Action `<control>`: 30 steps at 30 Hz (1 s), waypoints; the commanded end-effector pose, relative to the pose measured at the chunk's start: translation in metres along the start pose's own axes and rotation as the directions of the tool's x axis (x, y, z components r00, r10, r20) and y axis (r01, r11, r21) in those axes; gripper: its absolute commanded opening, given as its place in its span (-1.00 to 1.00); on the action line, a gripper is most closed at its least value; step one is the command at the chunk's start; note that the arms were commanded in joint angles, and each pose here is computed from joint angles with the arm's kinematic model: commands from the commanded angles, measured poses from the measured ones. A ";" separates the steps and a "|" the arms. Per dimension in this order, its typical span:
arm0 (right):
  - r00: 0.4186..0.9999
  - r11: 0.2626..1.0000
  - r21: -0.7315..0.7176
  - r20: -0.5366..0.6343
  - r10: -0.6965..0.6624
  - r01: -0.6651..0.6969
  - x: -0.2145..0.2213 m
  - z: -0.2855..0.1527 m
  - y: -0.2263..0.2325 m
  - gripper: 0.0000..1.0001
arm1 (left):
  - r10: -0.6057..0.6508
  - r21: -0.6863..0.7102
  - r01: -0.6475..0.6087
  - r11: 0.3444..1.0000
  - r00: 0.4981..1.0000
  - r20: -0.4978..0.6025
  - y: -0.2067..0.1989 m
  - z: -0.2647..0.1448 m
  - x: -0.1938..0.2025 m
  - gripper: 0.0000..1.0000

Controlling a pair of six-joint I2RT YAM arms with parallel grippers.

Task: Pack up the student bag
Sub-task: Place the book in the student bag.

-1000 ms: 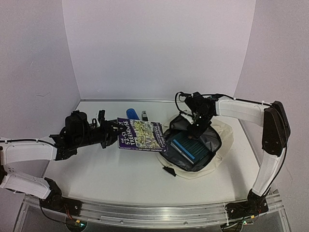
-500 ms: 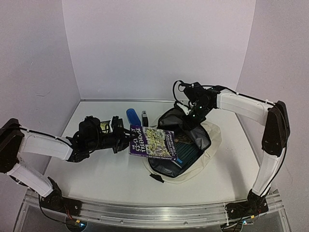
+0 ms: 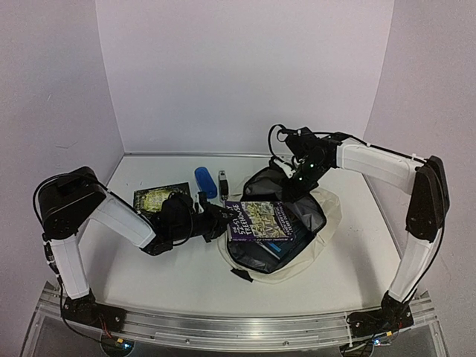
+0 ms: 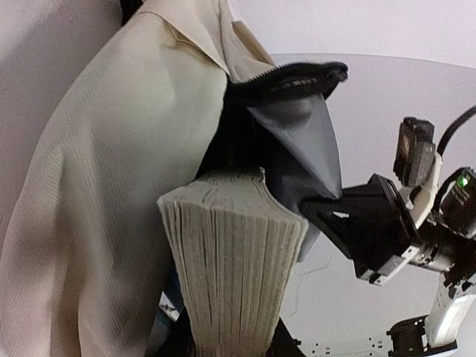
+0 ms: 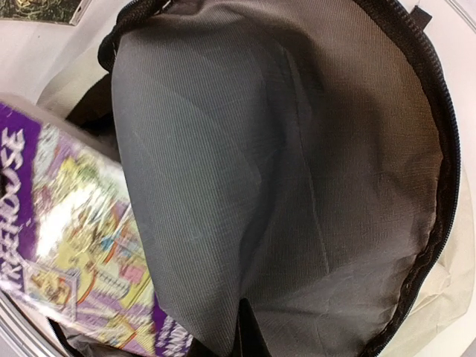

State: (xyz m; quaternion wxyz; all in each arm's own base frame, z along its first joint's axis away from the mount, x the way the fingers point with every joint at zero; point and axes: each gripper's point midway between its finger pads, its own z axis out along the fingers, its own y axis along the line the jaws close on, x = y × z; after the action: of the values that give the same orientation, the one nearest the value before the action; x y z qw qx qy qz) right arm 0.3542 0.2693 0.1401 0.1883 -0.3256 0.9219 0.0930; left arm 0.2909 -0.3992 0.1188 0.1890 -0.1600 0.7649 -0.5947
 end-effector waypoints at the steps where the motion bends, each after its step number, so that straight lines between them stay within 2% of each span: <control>1: 0.995 0.998 -0.064 0.102 -0.004 0.011 -0.010 -0.041 0.017 -1.00 | -0.069 0.088 0.051 0.995 0.975 0.211 -0.027 0.017 -0.032 -1.00; 6: 0.994 0.994 -0.106 0.110 -0.003 0.015 -0.006 -0.048 0.025 -1.00 | -0.054 0.020 0.050 0.999 0.964 0.260 -0.021 0.047 -0.019 -0.99; 10: 0.994 0.994 -0.107 0.105 0.004 0.007 -0.005 -0.046 0.024 -1.00 | -0.029 0.005 0.029 1.000 0.965 0.262 -0.031 0.070 -0.001 -0.94; 11: 0.995 0.995 -0.102 0.102 0.007 0.004 -0.005 -0.045 0.023 -1.00 | -0.022 0.001 0.022 1.000 0.967 0.255 -0.033 0.074 0.004 -0.88; 15: 0.994 0.998 -0.056 0.103 0.019 -0.013 -0.011 -0.042 0.015 -1.00 | 0.038 -0.067 -0.024 0.997 0.975 0.220 -0.036 0.081 0.027 -0.40; 18: 0.994 1.000 -0.016 0.102 0.026 -0.024 -0.014 -0.039 0.007 -1.00 | 0.086 -0.134 -0.060 0.989 0.977 0.196 -0.038 0.076 0.041 -0.21; 22: 0.995 0.999 0.012 0.093 0.037 -0.039 -0.015 -0.034 -0.001 -1.00 | 0.134 -0.212 -0.103 0.972 0.981 0.140 -0.034 0.067 0.055 -0.04; 30: 0.995 0.999 0.016 0.093 0.038 -0.040 -0.015 -0.034 -0.003 -1.00 | 0.183 -0.299 -0.180 0.937 0.983 -0.020 -0.021 0.053 0.080 0.09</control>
State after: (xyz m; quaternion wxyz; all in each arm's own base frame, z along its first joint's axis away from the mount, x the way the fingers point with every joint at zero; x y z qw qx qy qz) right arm 0.3434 0.2620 0.1550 0.1973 -0.3115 0.9241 0.1000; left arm 0.2560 -0.4825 0.0886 0.2295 -0.1561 0.8512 -0.4455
